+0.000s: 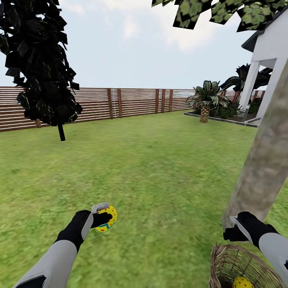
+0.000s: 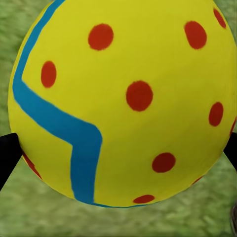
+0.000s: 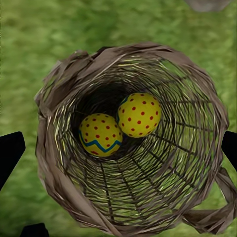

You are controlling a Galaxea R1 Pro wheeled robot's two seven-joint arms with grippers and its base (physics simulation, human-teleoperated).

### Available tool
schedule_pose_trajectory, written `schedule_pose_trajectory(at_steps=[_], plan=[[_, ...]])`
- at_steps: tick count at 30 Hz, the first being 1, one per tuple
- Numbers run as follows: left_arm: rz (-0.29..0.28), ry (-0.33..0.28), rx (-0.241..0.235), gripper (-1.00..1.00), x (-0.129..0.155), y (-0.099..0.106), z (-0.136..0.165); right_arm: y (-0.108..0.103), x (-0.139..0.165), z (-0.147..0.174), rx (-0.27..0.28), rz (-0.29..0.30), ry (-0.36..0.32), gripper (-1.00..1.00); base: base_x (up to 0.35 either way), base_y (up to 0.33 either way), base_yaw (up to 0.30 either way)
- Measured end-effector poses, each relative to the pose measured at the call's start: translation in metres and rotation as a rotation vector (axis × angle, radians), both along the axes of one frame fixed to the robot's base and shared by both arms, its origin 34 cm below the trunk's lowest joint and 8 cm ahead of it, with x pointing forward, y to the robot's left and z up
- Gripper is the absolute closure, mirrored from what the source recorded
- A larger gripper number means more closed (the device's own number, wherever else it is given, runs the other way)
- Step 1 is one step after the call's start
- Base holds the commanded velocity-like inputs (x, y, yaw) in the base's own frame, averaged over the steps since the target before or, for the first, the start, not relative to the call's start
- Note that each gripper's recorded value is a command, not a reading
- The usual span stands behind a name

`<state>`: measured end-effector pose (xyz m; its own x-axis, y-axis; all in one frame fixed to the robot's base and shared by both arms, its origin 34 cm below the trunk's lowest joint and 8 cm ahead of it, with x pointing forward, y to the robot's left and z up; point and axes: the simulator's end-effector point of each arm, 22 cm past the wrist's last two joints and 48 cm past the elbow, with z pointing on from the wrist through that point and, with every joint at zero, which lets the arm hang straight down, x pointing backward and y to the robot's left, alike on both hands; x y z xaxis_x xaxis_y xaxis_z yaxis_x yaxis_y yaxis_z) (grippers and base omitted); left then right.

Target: Take the three Easter eggs out of the wicker basket on the lawn in the garden, then place them on the lawn next to a single tree (choose any tree) so that all three eggs are next to the same tree and none are left in the basket.

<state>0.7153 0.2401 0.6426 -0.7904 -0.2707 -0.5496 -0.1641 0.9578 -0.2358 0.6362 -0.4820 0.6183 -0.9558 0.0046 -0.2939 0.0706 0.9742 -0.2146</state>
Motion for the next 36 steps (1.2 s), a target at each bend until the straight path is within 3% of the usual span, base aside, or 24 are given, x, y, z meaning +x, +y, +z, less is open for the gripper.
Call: schedule_pose_trajectory(at_steps=[7,13,17,36], plan=[[0.002,-0.002,-0.002,1.00,0.000,0.001,0.000,0.001,0.000,0.000,0.000,0.001,0.000,-1.00,0.000,-0.164,0.000],[0.000,0.002,-0.003,1.00,-0.001,-0.001,-0.001,0.000,0.000,0.000,0.001,-0.001,0.000,-1.00,0.000,-0.006,0.000],[-0.010,0.036,-0.012,1.00,-0.010,-0.007,-0.014,0.000,0.000,0.000,0.001,-0.001,0.000,-1.00,0.000,0.000,0.000],[-0.007,0.037,-0.015,1.00,-0.010,-0.006,-0.014,0.001,0.000,-0.001,0.001,0.001,0.001,-1.00,0.000,0.004,0.000]])
